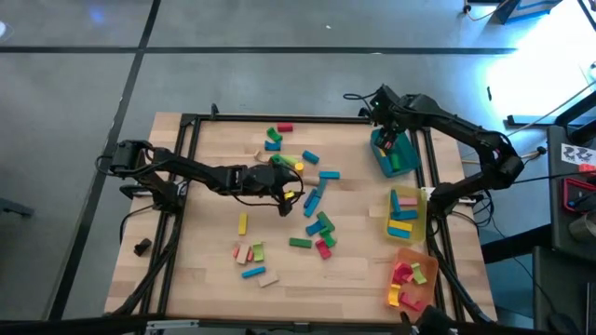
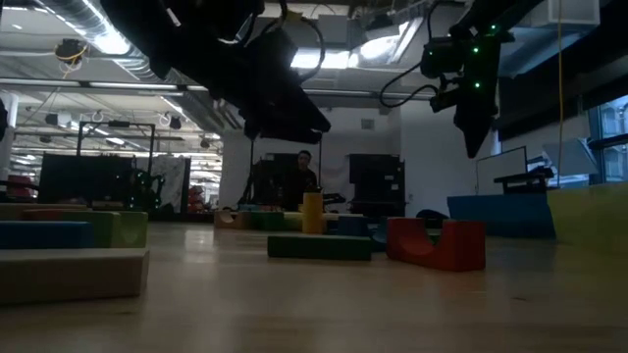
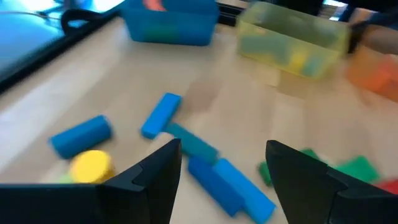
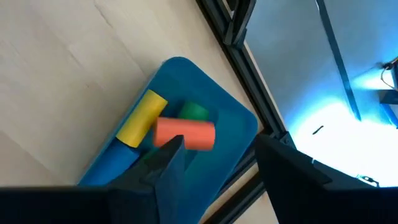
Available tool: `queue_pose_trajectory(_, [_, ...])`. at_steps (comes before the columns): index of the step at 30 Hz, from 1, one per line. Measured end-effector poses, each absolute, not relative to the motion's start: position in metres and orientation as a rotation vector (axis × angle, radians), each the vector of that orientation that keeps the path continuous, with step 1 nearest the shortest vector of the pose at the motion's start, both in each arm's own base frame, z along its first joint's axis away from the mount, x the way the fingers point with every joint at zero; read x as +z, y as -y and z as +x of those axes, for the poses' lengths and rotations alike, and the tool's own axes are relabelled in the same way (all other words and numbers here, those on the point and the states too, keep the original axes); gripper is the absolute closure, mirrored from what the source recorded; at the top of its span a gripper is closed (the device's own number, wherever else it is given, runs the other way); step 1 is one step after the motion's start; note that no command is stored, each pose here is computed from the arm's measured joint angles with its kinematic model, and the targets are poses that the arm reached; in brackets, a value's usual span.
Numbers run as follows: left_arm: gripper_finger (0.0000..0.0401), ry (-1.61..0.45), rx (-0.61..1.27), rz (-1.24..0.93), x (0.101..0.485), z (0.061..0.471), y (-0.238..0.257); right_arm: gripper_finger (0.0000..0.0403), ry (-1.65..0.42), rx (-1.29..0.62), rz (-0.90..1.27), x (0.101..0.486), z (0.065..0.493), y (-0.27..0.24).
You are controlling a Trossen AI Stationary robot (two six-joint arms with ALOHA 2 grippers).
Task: Sort blocks by size
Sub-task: Put the orange cylindrical block into the blue bin, then put the yellow cylindrical block into the blue bin
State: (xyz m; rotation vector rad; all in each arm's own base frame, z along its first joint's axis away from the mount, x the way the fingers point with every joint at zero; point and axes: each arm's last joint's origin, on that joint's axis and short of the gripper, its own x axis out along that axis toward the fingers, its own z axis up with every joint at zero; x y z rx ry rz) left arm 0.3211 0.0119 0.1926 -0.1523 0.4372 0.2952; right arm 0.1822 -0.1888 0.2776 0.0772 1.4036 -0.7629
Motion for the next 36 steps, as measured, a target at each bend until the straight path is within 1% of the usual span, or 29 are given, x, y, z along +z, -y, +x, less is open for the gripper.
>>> queue_pose_trajectory(5, [0.0182,-0.453,0.405,-0.077,0.191,0.319,-0.015,0.0204,-1.387,-0.731,0.102,0.277,0.183,0.188])
queue_pose_trajectory(10, [0.0182,-0.524,0.456,-0.041,0.185,0.315,-0.021,0.0203,-1.364,-0.686,0.134,0.277,0.184,0.187])
queue_pose_trajectory(21, [0.0182,-0.671,0.523,-0.010,0.146,0.320,-0.045,0.0203,-1.344,-0.645,0.161,0.277,0.185,0.186])
queue_pose_trajectory(32, [0.0182,-0.634,0.580,-0.019,0.127,0.327,-0.070,0.0203,-1.302,-0.634,0.164,0.277,0.188,0.188])
queue_pose_trajectory(36, [0.0182,-0.615,0.539,-0.046,0.122,0.330,-0.074,0.0203,-1.268,-0.623,0.168,0.278,0.191,0.189])
